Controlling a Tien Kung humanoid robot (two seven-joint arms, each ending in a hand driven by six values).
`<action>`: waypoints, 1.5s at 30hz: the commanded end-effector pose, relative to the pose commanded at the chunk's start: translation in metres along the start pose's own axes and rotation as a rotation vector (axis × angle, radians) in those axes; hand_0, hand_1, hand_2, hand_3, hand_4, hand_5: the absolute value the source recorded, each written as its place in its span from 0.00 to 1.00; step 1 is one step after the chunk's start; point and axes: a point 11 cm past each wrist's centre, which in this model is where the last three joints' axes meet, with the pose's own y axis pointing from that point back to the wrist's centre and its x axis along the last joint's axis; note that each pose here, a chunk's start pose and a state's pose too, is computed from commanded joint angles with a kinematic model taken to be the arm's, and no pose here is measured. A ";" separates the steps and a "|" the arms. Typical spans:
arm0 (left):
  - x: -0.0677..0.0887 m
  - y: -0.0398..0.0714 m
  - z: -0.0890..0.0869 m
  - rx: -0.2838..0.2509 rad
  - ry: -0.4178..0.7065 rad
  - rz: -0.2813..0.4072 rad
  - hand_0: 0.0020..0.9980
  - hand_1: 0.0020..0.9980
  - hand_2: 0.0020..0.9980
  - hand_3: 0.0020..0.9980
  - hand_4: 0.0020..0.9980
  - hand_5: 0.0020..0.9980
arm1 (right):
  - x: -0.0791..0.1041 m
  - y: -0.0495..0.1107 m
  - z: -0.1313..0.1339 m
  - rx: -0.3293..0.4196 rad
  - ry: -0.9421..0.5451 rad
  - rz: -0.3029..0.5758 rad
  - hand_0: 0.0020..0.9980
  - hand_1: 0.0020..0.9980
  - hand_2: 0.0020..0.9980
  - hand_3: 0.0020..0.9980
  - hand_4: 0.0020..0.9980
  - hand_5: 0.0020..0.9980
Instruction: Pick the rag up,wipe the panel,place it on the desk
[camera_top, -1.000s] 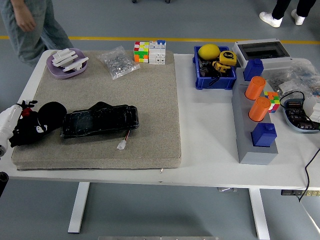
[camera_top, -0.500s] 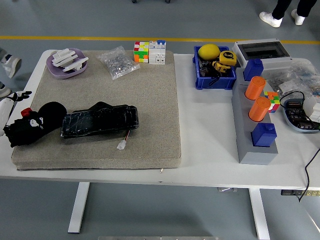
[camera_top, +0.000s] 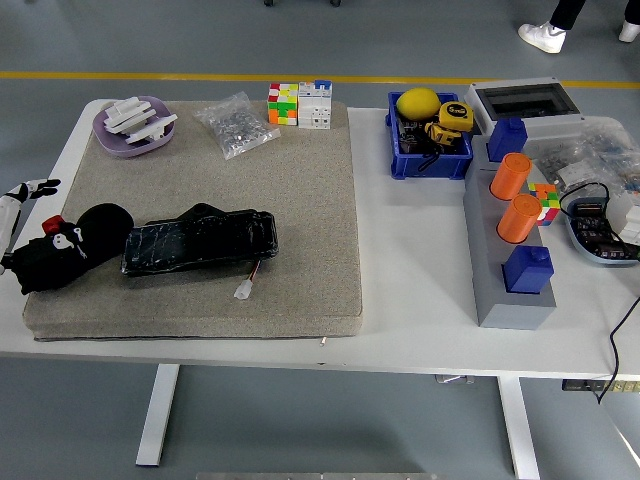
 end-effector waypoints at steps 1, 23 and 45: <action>-0.001 0.000 0.000 0.000 0.004 -0.003 0.81 0.80 0.76 0.79 1.00 0.62 | 0.001 0.000 0.000 0.000 0.001 0.002 0.80 0.68 0.68 0.60 0.99 0.46; -0.008 -0.001 0.006 -0.013 0.079 0.017 0.82 0.80 0.76 0.78 1.00 0.66 | 0.000 0.000 -0.009 0.011 -0.042 0.013 0.80 0.68 0.68 0.60 0.99 0.46; -0.009 -0.008 0.017 -0.042 0.139 0.062 0.82 0.79 0.75 0.75 1.00 0.66 | -0.010 0.002 -0.013 0.022 -0.066 -0.015 0.80 0.68 0.68 0.60 0.99 0.46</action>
